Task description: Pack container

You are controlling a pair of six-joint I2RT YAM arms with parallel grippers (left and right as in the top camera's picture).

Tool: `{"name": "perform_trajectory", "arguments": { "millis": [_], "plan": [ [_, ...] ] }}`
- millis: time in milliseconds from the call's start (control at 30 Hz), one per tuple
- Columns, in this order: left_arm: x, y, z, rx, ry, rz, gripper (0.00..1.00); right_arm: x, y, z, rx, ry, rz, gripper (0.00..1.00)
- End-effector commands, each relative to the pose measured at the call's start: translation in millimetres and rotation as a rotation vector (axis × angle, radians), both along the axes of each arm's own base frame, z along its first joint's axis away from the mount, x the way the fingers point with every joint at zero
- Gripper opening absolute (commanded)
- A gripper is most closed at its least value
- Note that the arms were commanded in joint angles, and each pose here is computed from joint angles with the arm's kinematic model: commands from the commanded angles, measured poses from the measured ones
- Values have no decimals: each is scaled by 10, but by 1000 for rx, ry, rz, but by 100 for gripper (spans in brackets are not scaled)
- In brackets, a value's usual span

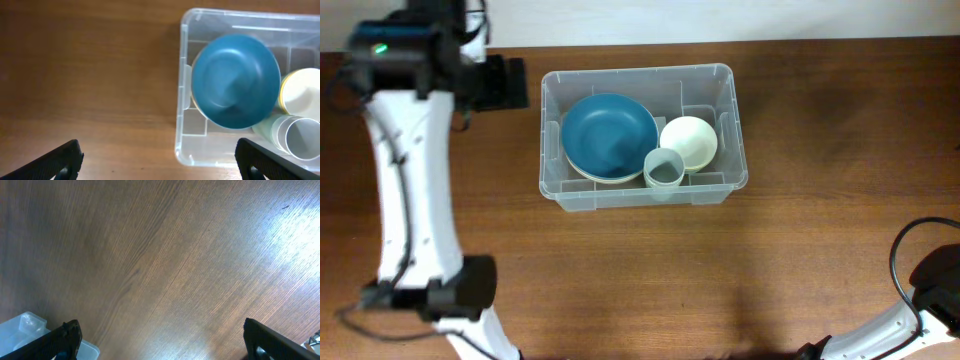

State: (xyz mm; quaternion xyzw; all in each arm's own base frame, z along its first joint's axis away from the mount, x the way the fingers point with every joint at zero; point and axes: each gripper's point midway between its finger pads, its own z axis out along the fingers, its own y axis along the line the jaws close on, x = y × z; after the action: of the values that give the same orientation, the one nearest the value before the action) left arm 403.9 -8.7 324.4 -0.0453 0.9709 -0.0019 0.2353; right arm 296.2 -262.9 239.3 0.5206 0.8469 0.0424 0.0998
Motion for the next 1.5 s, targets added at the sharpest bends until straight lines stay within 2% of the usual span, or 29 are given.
{"name": "perform_trajectory", "arguments": {
  "millis": [0, 167, 433, 567, 767, 900, 1067, 1167, 1267, 1367, 1467],
  "plan": [
    [-378, 72, 249, -12, -42, 24, 100, -19, 9, 26, -11, 3, 7, 99],
    [-941, 215, 215, 31, -24, 116, 100, -19, 9, 26, -11, 3, 7, 99],
    [-1519, -8, 161, -116, -185, 75, 100, -19, 9, 26, -11, 3, 7, 99],
    [-1849, -42, -52, -185, -141, 150, 100, -19, 9, 26, -11, 3, 7, 99],
    [-2231, -102, -192, -212, -56, 139, 100, -19, 9, 26, -11, 3, 7, 99],
    [-2303, -213, -188, -267, -39, 107, 100, -19, 9, 26, -11, 3, 7, 99],
    [-2189, 144, -264, -75, -76, 188, 100, -19, 9, 26, -11, 3, 7, 99],
    [-1938, 142, -377, 2, -122, 49, 100, -19, 9, 26, -11, 3, 7, 99],
    [-1614, 26, -566, 66, -202, -172, 100, -19, 9, 26, -11, 3, 7, 99],
    [-1373, -122, -706, 126, -368, -371, 100, -19, 9, 26, -11, 3, 7, 99],
    [-1265, -225, -849, 133, -531, -428, 100, -19, 9, 26, -11, 3, 7, 99]
  ]
}}
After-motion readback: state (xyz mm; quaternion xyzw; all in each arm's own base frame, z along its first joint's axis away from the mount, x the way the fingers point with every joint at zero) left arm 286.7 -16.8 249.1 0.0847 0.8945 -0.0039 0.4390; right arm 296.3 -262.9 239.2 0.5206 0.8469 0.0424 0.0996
